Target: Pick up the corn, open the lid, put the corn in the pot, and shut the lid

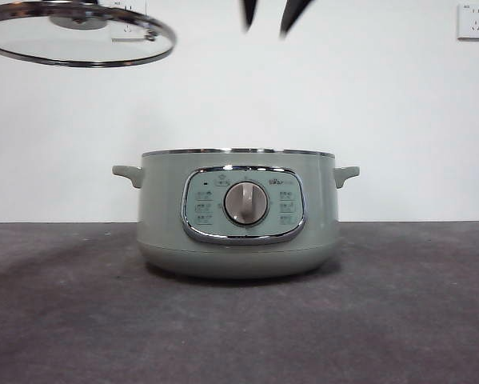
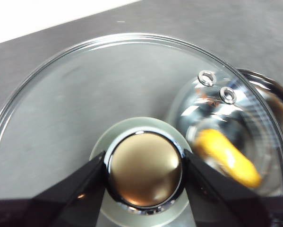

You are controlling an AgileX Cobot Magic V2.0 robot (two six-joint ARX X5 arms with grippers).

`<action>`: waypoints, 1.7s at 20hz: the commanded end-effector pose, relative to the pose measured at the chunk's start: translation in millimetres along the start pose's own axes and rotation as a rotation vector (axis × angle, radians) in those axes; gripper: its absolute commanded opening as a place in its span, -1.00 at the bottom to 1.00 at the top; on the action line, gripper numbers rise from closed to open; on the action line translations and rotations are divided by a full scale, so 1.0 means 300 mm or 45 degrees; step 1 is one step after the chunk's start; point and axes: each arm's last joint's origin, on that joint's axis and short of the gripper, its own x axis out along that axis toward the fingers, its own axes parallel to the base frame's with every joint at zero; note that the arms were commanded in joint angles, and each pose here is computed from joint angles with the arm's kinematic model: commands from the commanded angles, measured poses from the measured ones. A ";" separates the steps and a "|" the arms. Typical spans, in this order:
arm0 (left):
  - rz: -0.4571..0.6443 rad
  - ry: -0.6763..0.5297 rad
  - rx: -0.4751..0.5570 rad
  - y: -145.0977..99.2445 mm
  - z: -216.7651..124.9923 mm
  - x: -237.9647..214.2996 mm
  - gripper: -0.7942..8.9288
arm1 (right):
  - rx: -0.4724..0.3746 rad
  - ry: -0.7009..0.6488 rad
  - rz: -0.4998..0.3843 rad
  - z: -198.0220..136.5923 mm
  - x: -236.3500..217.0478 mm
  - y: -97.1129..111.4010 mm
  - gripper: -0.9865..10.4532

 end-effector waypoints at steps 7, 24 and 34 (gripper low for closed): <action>-0.225 0.082 0.189 -0.242 0.023 0.146 -0.85 | -0.016 -0.302 0.329 -0.188 -0.483 -0.033 -0.85; -0.241 0.264 0.303 -0.471 -0.016 0.478 -0.85 | 0.017 -0.192 0.280 -0.596 -0.496 -0.161 -0.85; -0.244 0.333 0.256 -0.479 -0.042 0.593 -0.86 | 0.078 -0.288 0.332 -0.666 -0.561 -0.214 -0.85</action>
